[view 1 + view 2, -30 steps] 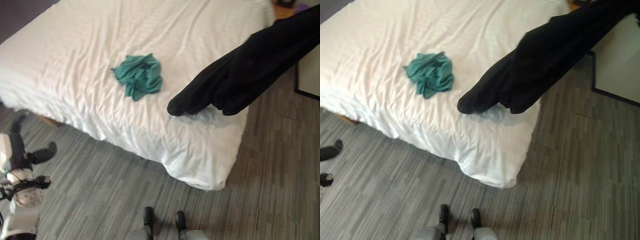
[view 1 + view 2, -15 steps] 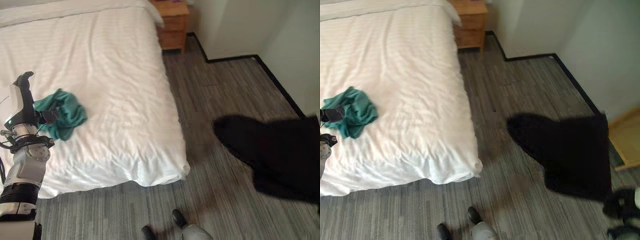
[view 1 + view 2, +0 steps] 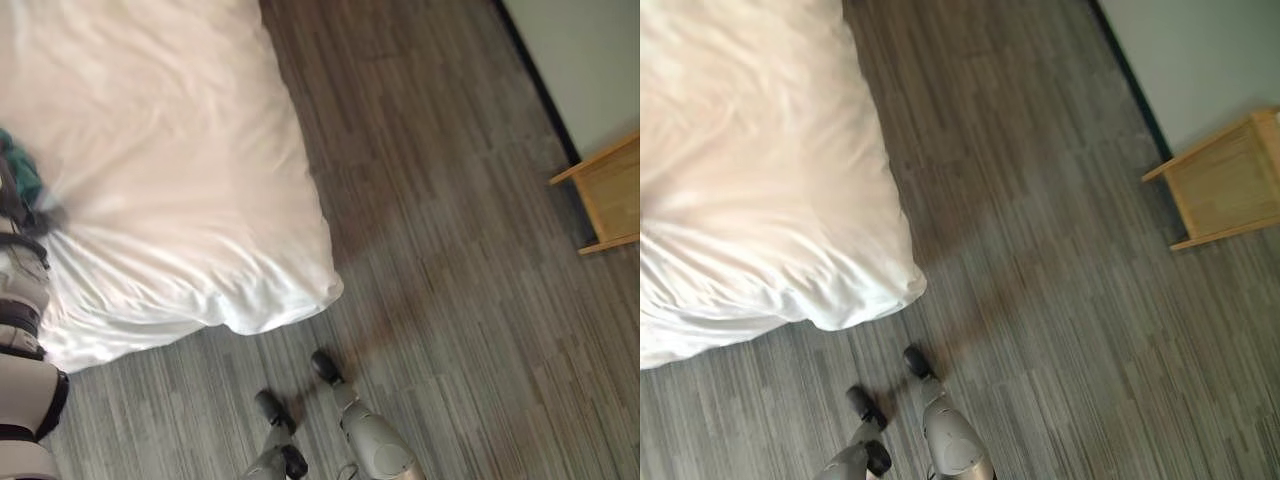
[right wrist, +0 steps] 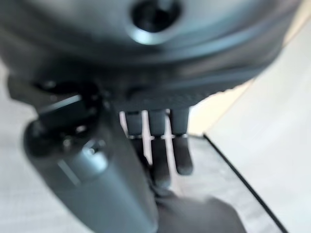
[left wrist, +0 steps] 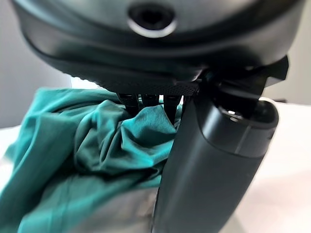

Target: Pick up bed clothes into laundry basket.

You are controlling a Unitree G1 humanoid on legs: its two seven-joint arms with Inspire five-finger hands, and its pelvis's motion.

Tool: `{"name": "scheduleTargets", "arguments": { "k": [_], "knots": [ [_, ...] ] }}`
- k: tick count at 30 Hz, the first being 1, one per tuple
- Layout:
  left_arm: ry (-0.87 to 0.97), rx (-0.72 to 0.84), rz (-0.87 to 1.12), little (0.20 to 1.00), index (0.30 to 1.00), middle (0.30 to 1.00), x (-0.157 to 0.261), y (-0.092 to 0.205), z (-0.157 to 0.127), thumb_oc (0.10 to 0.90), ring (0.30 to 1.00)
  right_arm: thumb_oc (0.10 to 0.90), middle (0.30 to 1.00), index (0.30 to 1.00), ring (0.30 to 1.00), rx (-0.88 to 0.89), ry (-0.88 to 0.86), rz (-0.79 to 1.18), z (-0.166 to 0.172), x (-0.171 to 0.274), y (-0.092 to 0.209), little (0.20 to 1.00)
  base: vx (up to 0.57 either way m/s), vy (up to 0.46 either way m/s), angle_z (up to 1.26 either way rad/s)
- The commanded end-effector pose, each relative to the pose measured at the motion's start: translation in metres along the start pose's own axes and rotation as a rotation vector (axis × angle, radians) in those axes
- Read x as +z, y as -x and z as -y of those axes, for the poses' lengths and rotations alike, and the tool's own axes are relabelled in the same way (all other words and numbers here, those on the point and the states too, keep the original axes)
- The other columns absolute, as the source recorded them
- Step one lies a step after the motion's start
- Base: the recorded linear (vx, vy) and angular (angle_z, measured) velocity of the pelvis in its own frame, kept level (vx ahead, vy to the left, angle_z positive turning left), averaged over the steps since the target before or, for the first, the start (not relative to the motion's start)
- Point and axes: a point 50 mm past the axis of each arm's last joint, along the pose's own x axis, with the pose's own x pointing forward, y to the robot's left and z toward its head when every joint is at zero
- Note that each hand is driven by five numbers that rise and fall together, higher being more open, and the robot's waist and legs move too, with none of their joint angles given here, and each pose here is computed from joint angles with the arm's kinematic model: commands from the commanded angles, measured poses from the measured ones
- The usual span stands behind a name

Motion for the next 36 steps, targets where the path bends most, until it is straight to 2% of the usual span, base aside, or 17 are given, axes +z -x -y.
{"name": "scheduleTargets", "arguments": {
  "k": [1,2,3,5,6,7,12,17,24,26,28,31,36],
  "knots": [
    [-0.098,0.224,-0.149,0.460,0.460,0.460,-0.047,-0.017,-0.067,0.507,0.460,0.400,0.300,0.300,0.300,-0.048,-0.036,-0.013,0.018,-0.003,-0.001,0.300,0.00,0.000,0.00],
    [-0.076,0.227,-0.132,0.319,0.319,0.319,-0.041,-0.019,-0.068,0.413,0.319,0.400,0.300,0.300,0.300,0.005,-0.021,0.027,0.005,0.008,-0.002,0.300,0.00,0.000,0.00],
    [-0.069,0.242,-0.109,0.427,0.427,0.427,-0.034,-0.022,-0.072,0.485,0.427,0.400,0.300,0.300,0.300,0.030,-0.011,0.060,0.001,0.017,-0.002,0.300,0.00,0.000,0.00],
    [-0.055,0.269,-0.074,0.519,0.519,0.519,-0.022,-0.026,-0.081,0.546,0.519,0.400,0.300,0.300,0.300,0.048,-0.017,0.084,-0.004,0.023,-0.002,0.300,0.02,-0.005,0.02],
    [-0.053,0.275,-0.057,0.465,0.465,0.465,-0.017,-0.027,-0.083,0.510,0.465,0.400,0.300,0.300,0.300,0.058,-0.014,0.094,-0.006,0.025,-0.002,0.300,0.03,-0.017,0.16],
    [-0.053,0.279,-0.039,0.300,0.300,0.300,-0.011,-0.028,-0.084,0.400,0.300,0.400,0.300,0.300,0.300,0.070,-0.013,0.097,-0.009,0.026,-0.001,0.300,0.04,-0.021,0.28],
    [-0.025,0.272,0.027,0.300,0.300,0.300,0.011,-0.031,-0.086,0.400,0.300,0.400,0.300,0.300,0.300,0.109,0.019,0.099,-0.017,0.026,0.000,0.300,0.04,-0.006,0.21],
    [0.081,0.376,0.137,0.300,0.300,0.300,0.043,-0.031,-0.111,0.400,0.300,0.400,0.300,0.300,0.300,0.163,0.057,0.104,-0.027,0.026,0.002,0.300,0.02,-0.011,0.16],
    [0.130,0.405,0.178,0.300,0.300,0.300,0.052,-0.028,-0.118,0.400,0.300,0.400,0.300,0.300,0.300,0.191,0.091,0.087,-0.032,0.024,0.003,0.300,0.00,0.001,0.03],
    [0.173,0.430,0.241,0.300,0.300,0.300,0.084,-0.026,-0.126,0.400,0.300,0.400,0.300,0.300,0.300,0.257,0.195,0.266,-0.073,0.078,0.013,0.300,0.04,-0.035,-0.03],
    [0.173,0.376,0.206,0.300,0.300,0.300,0.084,-0.034,-0.126,0.400,0.300,0.400,0.300,0.300,0.300,0.268,0.180,0.214,-0.071,0.059,0.011,0.300,0.02,-0.018,0.13],
    [0.171,0.342,0.208,0.300,0.300,0.300,0.087,-0.037,-0.128,0.400,0.300,0.400,0.300,0.300,0.300,0.271,0.181,0.196,-0.072,0.055,0.011,0.300,0.00,-0.003,0.05],
    [0.227,0.236,0.196,0.300,0.300,0.300,0.094,-0.038,-0.112,0.400,0.300,0.400,0.300,0.300,0.300,0.267,0.164,0.168,-0.064,0.055,0.008,0.300,0.00,-0.003,0.06]
  ]
}}
